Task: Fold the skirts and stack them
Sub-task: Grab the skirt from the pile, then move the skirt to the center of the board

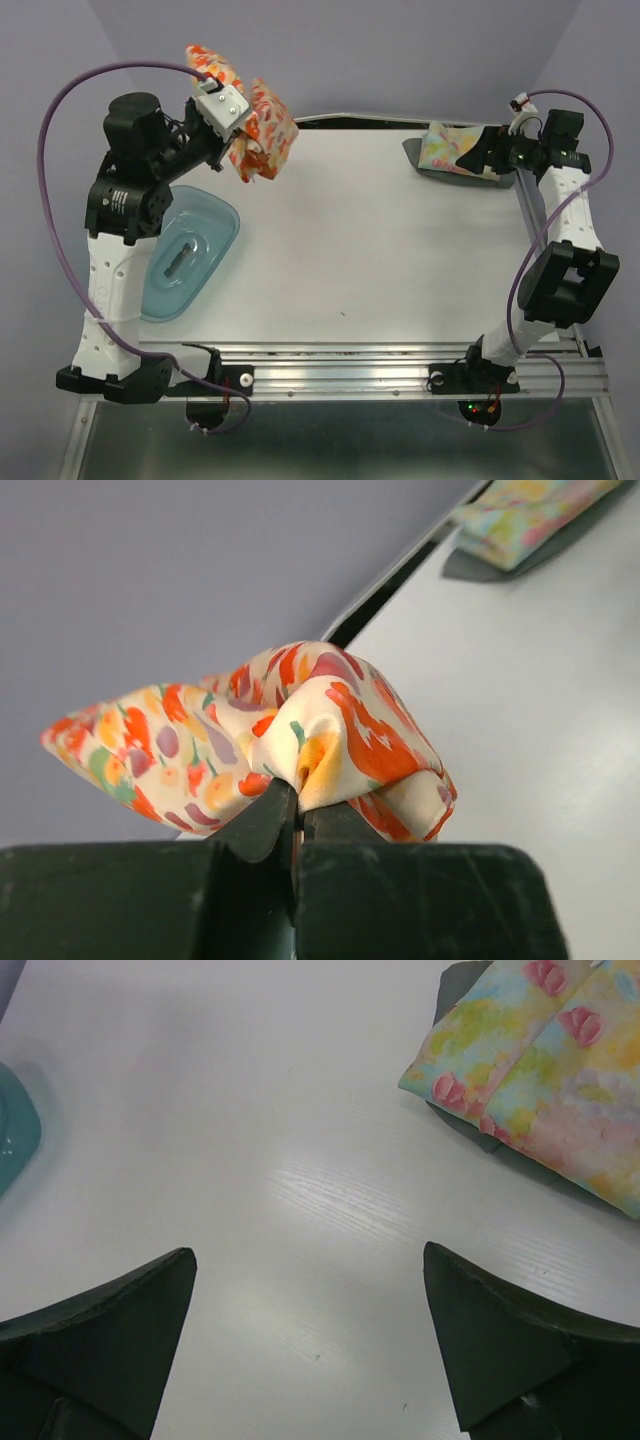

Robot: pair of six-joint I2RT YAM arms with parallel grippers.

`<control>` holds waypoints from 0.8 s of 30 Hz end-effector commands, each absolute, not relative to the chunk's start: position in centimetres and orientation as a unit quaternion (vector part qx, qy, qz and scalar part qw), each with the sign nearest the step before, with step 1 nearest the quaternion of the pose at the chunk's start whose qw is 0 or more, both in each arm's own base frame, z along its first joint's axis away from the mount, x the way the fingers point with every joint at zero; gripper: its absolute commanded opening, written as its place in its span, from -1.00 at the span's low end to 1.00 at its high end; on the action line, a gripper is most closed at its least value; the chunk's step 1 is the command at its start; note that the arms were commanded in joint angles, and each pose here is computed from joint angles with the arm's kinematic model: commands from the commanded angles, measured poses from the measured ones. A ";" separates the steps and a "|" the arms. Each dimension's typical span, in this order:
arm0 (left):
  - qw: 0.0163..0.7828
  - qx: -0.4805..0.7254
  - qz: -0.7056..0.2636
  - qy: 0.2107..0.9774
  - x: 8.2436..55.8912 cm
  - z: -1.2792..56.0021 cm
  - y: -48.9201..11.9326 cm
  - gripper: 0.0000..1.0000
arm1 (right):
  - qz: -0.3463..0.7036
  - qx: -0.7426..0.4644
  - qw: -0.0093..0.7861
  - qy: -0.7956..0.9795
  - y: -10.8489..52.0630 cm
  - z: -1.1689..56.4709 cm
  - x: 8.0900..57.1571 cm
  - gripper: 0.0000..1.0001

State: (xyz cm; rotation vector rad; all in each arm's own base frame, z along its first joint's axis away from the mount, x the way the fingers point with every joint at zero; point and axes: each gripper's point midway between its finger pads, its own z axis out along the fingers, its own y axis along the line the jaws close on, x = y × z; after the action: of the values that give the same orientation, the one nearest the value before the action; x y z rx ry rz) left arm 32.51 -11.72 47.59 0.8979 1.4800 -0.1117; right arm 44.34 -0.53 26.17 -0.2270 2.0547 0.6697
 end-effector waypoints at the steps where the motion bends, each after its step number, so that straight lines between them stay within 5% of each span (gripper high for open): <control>1: 0.629 0.428 -0.174 0.625 30.1 47.1 -17.3 -1.00 | 0.268 -0.126 0.484 0.823 -0.1 27.5 43.4 1.00; 7: 0.481 0.505 -0.275 0.663 28.9 33.3 -22.8 -0.85 | 0.275 -0.141 0.453 0.836 0.3 24.8 42.0 1.00; 10: 0.335 0.547 -0.290 0.710 27.3 21.4 -24.4 -0.26 | 0.277 -0.156 0.426 0.847 0.7 22.9 41.2 1.00; 11: 0.282 0.543 -0.286 0.738 26.6 16.7 -23.9 0.18 | 0.283 -0.160 0.407 0.854 1.2 22.2 40.5 1.00; 12: 0.270 0.541 -0.285 0.744 26.4 15.4 -23.6 0.41 | 0.282 -0.162 0.397 0.858 1.1 21.6 40.1 1.00; 13: 0.276 0.539 -0.281 0.744 26.7 14.9 -23.5 0.87 | 0.280 -0.185 0.381 0.862 2.0 20.7 39.7 1.00; 14: 0.293 0.538 -0.273 0.742 26.7 15.4 -23.2 0.97 | 0.290 -0.183 0.349 0.872 2.6 19.4 38.3 1.00; 19: 0.374 0.518 -0.233 0.734 28.4 19.1 -22.7 0.97 | 0.301 -0.218 0.260 0.891 6.5 13.9 33.5 0.82; 24: 0.338 0.486 -0.187 0.784 30.5 16.2 -21.6 0.82 | 0.252 -0.261 0.210 0.908 9.8 9.2 31.3 0.53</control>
State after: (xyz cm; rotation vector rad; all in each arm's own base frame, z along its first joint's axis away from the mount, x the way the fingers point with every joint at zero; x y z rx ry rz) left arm 27.83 -21.87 16.42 1.3498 1.9988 -0.5869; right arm 32.12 8.77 10.42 -0.6180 2.4929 0.8509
